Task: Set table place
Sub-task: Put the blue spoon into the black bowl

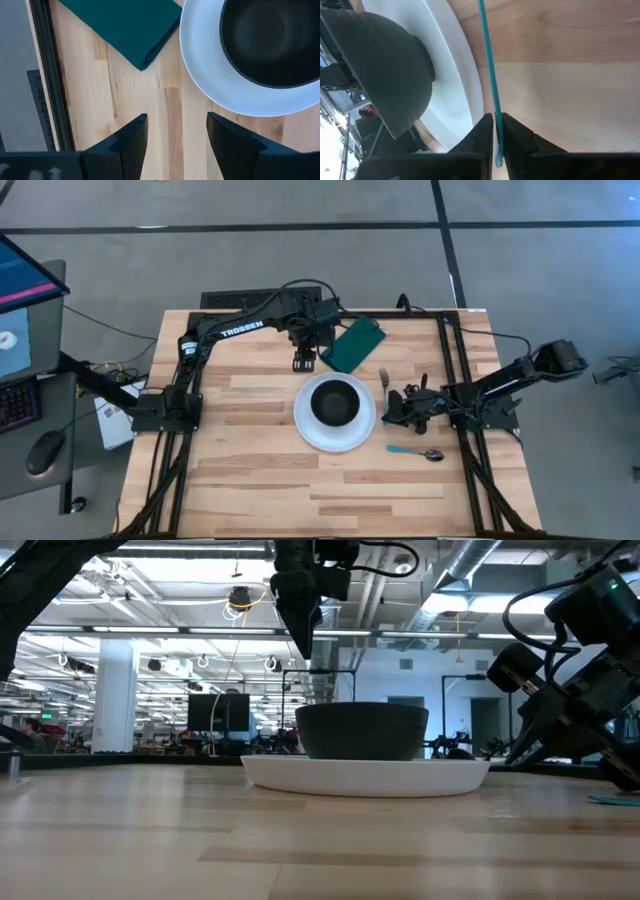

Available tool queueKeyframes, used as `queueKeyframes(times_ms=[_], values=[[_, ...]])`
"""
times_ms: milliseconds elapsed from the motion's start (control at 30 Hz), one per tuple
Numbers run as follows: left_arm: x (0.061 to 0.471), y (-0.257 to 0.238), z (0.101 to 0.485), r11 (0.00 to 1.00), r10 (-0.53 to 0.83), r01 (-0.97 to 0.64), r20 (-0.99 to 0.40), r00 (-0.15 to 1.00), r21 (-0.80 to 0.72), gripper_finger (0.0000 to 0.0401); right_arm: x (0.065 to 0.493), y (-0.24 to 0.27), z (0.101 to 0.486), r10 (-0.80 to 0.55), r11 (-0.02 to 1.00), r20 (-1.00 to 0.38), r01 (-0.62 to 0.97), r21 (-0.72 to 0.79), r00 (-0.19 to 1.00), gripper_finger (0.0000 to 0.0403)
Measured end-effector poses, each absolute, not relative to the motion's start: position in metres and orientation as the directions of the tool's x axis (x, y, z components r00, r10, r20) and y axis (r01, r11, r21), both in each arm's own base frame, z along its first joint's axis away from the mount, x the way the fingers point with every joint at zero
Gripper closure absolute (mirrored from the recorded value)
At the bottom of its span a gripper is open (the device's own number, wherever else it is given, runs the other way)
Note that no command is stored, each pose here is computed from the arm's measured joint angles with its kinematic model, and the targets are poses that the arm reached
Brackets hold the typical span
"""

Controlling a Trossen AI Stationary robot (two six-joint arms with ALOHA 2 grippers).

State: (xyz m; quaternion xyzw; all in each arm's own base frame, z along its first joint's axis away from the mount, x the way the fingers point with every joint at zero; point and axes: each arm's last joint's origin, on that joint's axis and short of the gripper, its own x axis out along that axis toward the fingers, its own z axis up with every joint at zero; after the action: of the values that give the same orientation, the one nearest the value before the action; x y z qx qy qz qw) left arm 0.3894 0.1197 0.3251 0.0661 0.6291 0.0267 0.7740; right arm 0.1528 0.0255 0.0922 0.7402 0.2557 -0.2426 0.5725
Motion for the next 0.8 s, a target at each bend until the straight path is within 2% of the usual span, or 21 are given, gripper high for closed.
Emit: queueKeyframes(times_ms=[267, 800], values=[[0.3876, 0.1191, 0.3247, 0.991, 0.119, 0.044, -0.975, 0.189, 0.129, 0.0207, 0.1528, 0.0256, 0.0922, 0.103, -0.214, -0.652, 0.657, 0.723, 0.751, 0.0326], [0.3875, 0.1193, 0.3247, 0.991, 0.119, 0.043, -0.975, 0.188, 0.129, 0.0207, 0.1527, 0.0265, 0.0920, 0.152, -0.220, -0.653, 0.669, 0.710, 0.742, 0.0201]])
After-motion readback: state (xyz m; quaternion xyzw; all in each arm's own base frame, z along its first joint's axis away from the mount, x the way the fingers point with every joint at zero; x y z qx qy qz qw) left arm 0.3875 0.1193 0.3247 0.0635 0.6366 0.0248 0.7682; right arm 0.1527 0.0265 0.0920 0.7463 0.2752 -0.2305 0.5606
